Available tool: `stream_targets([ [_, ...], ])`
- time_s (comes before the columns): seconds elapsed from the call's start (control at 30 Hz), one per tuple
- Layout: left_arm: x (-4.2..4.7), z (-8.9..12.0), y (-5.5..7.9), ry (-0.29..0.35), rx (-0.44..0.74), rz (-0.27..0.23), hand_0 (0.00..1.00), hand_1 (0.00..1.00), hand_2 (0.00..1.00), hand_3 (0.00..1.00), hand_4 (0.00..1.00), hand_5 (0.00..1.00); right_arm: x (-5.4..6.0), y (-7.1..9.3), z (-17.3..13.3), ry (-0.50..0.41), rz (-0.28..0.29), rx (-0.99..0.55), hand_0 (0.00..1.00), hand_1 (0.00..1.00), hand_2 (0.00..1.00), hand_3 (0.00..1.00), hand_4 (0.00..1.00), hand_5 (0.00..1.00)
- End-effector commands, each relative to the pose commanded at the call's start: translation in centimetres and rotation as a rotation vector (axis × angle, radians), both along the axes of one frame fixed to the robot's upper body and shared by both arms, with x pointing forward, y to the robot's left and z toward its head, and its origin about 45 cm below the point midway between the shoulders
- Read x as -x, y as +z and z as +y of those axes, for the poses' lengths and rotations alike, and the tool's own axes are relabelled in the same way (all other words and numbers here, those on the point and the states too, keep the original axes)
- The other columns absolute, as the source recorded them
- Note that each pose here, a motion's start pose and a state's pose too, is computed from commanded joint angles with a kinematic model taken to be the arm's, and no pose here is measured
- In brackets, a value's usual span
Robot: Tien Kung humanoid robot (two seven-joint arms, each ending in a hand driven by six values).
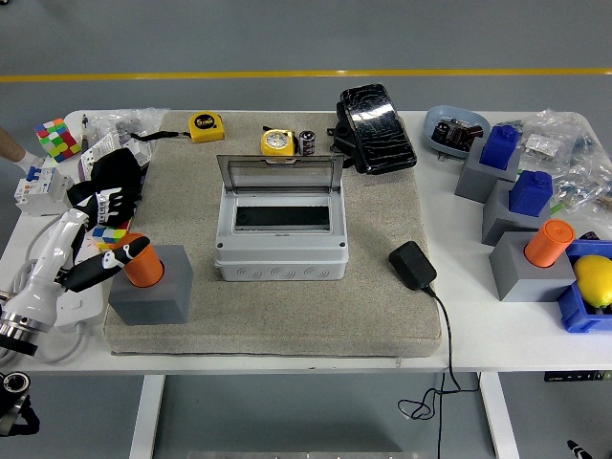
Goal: Fetch the battery,place it into the box,close the lid of the box
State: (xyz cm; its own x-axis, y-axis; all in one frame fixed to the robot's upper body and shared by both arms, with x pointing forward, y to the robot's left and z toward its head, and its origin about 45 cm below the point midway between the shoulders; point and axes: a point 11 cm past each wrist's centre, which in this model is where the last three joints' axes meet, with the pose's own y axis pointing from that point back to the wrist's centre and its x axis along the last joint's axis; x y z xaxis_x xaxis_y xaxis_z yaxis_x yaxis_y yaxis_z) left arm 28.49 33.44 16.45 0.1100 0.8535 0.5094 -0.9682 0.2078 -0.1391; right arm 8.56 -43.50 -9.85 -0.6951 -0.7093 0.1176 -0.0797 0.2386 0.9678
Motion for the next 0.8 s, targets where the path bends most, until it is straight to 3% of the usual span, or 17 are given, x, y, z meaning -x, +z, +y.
stream_targets([
  [0.17, 0.06, -0.6, -0.6, -0.012, 0.01, 0.013, 0.63, 0.742, 0.798, 0.802, 0.998, 0.482, 0.1, 0.0, 0.1, 0.0, 0.003, -0.002, 0.68, 0.686, 0.691, 0.584, 0.998, 0.517],
  [0.2, 0.07, -0.7, -0.7, -0.014, 0.011, 0.015, 0.592, 0.726, 0.779, 0.791, 0.998, 0.366, 0.1, 0.0, 0.1, 0.0, 0.003, -0.002, 0.679, 0.686, 0.691, 0.584, 0.998, 0.516],
  [0.37, -0.02, -1.2, -0.8, -0.021, 0.029, 0.01, 0.592, 0.726, 0.779, 0.791, 0.998, 0.366, 0.1, -0.1, 0.1, 0.0, 0.004, -0.003, 0.679, 0.686, 0.691, 0.584, 0.998, 0.516],
  [0.4, -0.06, -1.3, -0.8, -0.021, 0.033, 0.008, 0.529, 0.66, 0.712, 0.747, 0.998, 0.128, 0.1, -0.1, 0.2, 0.0, 0.003, -0.004, 0.68, 0.686, 0.691, 0.584, 0.998, 0.515],
  [0.57, -0.2, -1.4, -1.0, -0.02, 0.057, 0.007, 0.529, 0.66, 0.712, 0.747, 0.998, 0.128, 0.1, -0.1, 0.2, -0.001, 0.001, -0.005, 0.68, 0.686, 0.691, 0.584, 0.998, 0.515],
  [0.6, -0.2, -1.5, -1.0, -0.019, 0.064, 0.007, 0.461, 0.572, 0.624, 0.702, 0.998, 0.027, 0.1, -0.1, 0.3, -0.001, 0.002, -0.005, 0.679, 0.686, 0.691, 0.584, 0.998, 0.514],
  [0.77, -0.26, -1.5, -1.2, -0.014, 0.099, 0.019, 0.461, 0.572, 0.624, 0.702, 0.998, 0.027, 0.1, -0.1, 0.3, -0.001, 0.004, -0.006, 0.679, 0.686, 0.691, 0.584, 0.998, 0.514],
  [0.8, -0.28, -1.5, -1.3, -0.014, 0.106, 0.02, 0.481, 0.476, 0.496, 0.651, 0.998, 0.002, 0.2, -0.1, 0.3, -0.002, 0.004, -0.006, 0.677, 0.686, 0.691, 0.584, 0.998, 0.51],
])
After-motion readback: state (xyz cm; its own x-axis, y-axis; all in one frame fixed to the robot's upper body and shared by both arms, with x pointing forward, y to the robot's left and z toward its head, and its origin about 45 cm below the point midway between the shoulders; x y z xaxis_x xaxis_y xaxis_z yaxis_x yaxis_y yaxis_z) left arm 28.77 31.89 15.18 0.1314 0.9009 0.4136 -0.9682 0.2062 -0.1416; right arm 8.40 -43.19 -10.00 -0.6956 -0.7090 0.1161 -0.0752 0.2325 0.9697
